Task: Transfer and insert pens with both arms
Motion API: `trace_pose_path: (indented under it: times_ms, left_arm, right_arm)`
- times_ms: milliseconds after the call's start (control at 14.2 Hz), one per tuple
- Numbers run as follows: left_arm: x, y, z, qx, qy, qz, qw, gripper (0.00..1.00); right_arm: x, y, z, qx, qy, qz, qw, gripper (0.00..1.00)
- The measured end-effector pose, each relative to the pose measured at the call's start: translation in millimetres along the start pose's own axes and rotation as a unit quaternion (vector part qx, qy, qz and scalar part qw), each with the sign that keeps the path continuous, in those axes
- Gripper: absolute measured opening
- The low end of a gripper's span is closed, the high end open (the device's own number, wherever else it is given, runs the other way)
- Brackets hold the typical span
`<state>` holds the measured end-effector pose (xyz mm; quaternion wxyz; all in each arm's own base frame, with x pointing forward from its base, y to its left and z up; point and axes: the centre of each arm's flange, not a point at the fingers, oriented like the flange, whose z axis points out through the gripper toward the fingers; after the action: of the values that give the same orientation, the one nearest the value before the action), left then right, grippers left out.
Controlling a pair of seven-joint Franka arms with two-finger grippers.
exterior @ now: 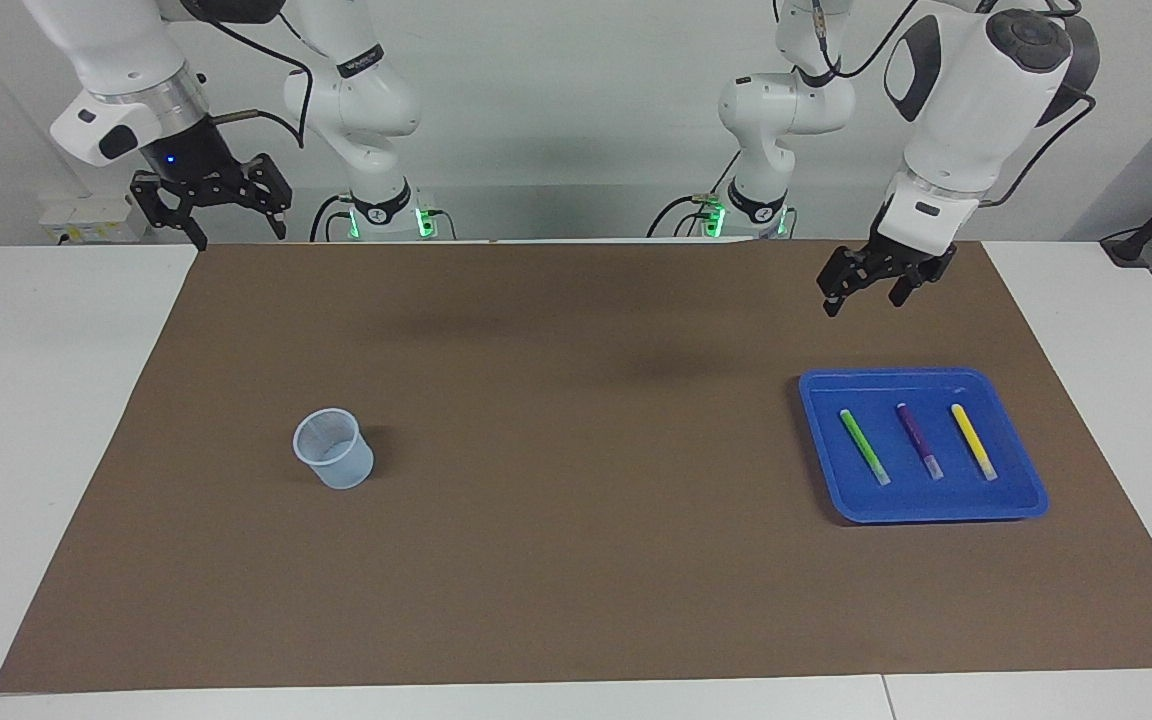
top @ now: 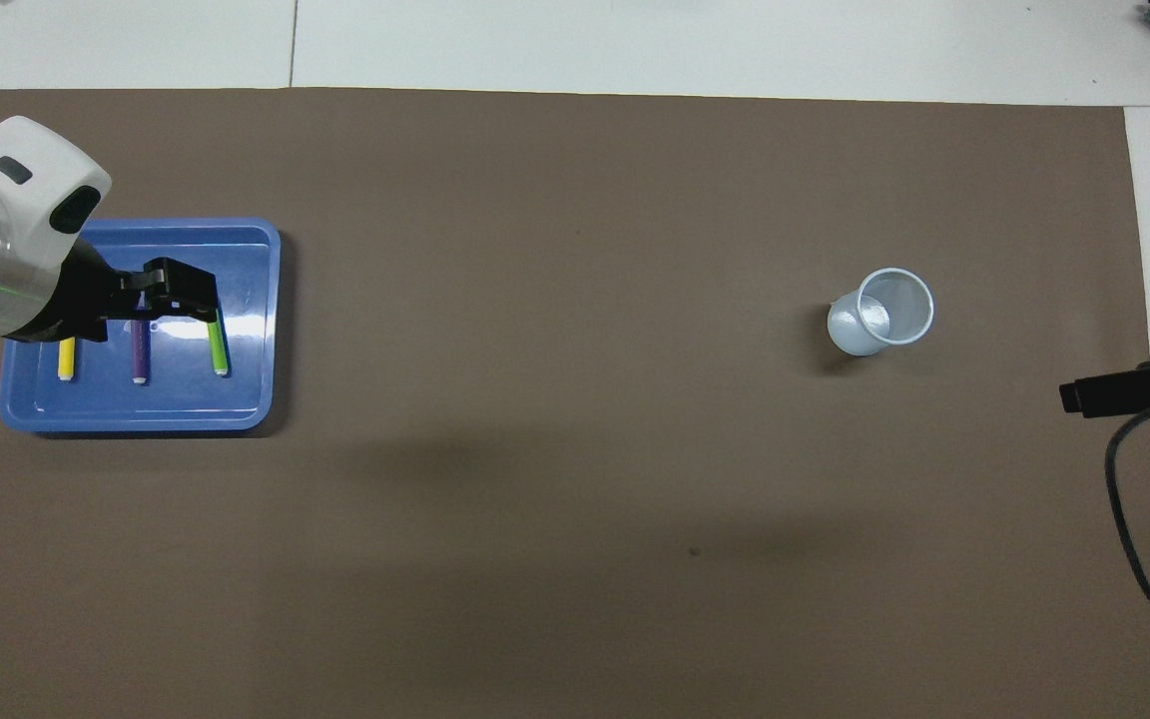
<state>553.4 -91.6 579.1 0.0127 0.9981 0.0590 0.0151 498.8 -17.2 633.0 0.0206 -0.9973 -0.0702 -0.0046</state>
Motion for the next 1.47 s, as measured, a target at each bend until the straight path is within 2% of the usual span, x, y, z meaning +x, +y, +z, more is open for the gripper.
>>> trace_pose_path:
  times_ms: [421, 702, 913, 1123, 1334, 1474]
  left_arm:
    - [18.6, -31.8, 7.8, 0.005, 0.018, -0.025, 1.000, 1.00]
    - [49.9, -35.1, 56.5, 0.010, 0.025, -0.027, 0.999, 1.00]
    - [73.4, -66.2, 93.1, 0.009, 0.028, -0.022, 0.999, 1.00]
    - [82.3, -91.2, 119.6, 0.009, 0.029, -0.021, 0.999, 1.00]
    - [87.4, -89.3, 145.9, 0.008, 0.025, -0.019, 0.999, 1.00]
    - [91.4, -89.0, 171.6, 0.007, 0.016, -0.019, 1.000, 1.00]
  right_arm:
    - [-2.0, 3.4, -2.2, 0.000, 0.001, 0.005, 1.000, 1.00]
    - [-4.4, 2.4, -3.8, 0.000, 0.000, 0.005, 1.000, 1.00]
    - [-3.8, -4.4, -4.4, -0.002, 0.000, -0.002, 1.000, 1.00]
    - [-4.0, -2.3, -4.8, -0.002, 0.001, 0.000, 1.000, 1.00]
    - [-5.0, -0.9, -6.8, -0.002, 0.003, 0.002, 1.000, 1.00]
    - [-9.1, -0.4, -5.7, 0.001, -0.009, 0.003, 1.000, 1.00]
